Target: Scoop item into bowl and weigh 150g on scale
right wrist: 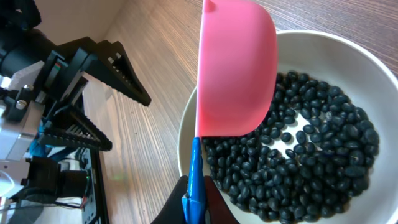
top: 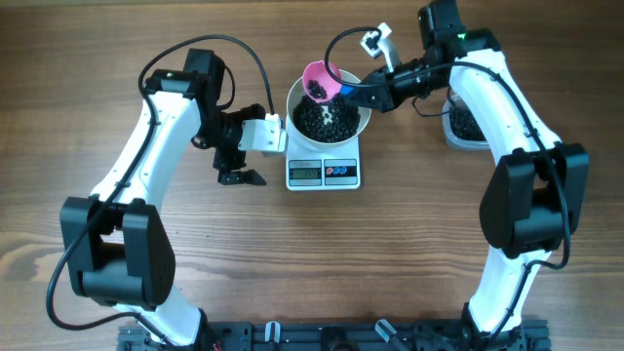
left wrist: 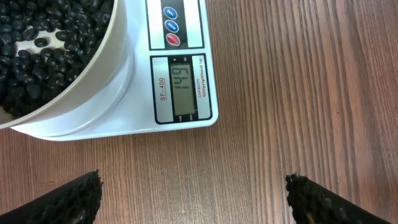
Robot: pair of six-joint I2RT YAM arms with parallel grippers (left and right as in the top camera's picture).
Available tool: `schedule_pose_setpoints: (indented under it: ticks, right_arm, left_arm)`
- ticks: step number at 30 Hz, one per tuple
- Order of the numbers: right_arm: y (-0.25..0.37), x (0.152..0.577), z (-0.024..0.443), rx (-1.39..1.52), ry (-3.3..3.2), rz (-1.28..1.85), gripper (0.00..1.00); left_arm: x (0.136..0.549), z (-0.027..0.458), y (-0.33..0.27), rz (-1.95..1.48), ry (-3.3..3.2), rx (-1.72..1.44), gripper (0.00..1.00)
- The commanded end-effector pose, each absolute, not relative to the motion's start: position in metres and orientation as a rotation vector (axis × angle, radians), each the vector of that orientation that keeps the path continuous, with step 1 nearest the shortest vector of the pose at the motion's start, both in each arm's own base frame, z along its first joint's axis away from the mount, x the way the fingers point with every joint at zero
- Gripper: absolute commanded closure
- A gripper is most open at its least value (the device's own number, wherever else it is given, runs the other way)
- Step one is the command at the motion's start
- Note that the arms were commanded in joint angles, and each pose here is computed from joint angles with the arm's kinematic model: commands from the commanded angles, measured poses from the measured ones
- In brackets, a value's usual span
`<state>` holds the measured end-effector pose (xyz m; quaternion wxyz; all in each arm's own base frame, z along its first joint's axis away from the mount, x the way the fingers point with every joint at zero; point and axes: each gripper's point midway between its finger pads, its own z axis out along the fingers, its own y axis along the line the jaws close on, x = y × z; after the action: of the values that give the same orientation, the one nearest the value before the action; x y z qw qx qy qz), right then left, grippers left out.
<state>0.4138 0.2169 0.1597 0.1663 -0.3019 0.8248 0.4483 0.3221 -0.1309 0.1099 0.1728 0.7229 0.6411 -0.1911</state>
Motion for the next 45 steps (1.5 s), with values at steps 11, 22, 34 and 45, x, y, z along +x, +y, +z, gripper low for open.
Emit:
schedule_pose_setpoints:
  ticks: [11,22,34,45]
  right_arm:
    - [0.195,0.427,0.124,-0.86,2.492,1.02,0.96]
    - [0.18,0.442,0.174,-0.962,2.367,0.743,0.96]
    - [0.19,0.429,0.192,-1.123,2.279,0.641,0.96]
    - [0.201,0.423,0.194,-1.231,2.199,0.656,0.96]
  left_arm:
    - [0.32,0.108,-0.132,-0.551,1.822,2.053,0.0]
    - [0.32,0.108,-0.132,-0.551,1.822,2.053,0.0]
    - [0.32,0.108,-0.132,-0.551,1.822,2.052,0.0]
    - [0.32,0.108,-0.132,-0.551,1.821,2.053,0.0]
